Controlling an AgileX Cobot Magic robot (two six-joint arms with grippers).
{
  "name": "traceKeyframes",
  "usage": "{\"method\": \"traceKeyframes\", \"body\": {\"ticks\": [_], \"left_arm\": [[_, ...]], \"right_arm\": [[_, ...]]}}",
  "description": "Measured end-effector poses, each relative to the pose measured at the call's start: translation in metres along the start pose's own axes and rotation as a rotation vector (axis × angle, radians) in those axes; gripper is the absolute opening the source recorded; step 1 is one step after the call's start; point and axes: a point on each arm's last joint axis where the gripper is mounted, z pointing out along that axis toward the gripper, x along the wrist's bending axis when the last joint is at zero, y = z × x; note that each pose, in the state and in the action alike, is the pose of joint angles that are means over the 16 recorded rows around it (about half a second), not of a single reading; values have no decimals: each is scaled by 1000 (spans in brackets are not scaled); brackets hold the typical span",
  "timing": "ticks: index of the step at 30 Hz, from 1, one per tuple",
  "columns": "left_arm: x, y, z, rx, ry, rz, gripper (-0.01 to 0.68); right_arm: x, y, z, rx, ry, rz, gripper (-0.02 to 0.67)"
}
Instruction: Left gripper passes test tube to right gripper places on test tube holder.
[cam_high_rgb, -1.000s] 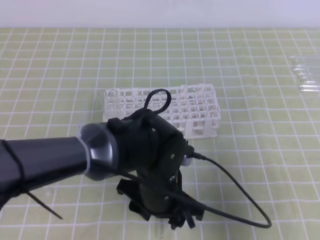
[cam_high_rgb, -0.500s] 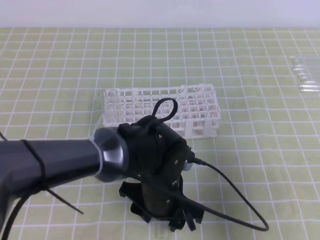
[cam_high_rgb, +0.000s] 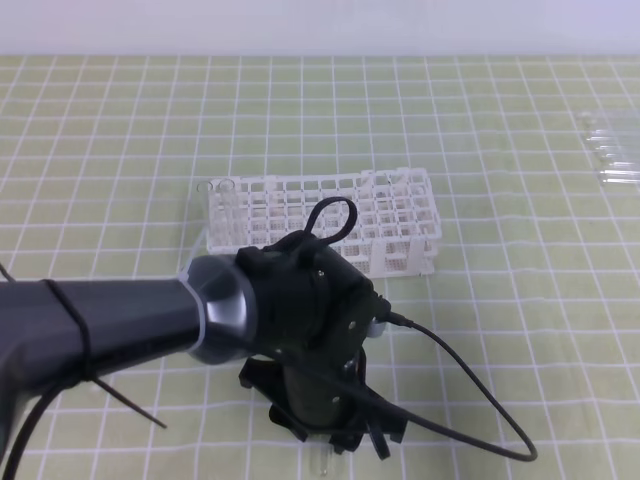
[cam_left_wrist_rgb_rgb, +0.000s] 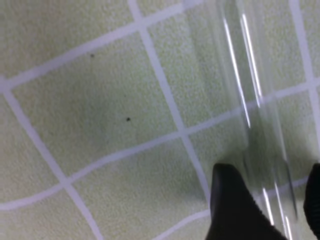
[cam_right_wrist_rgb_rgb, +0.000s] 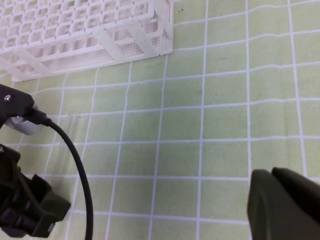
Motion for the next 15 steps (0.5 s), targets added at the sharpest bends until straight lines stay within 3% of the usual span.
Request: {"method": "traceKeyframes", "body": {"ticks": [15], "left_arm": [[1, 1, 8, 21, 23, 30, 276]], "right_arm": [[1, 0, 0, -2, 13, 0, -18]]}}
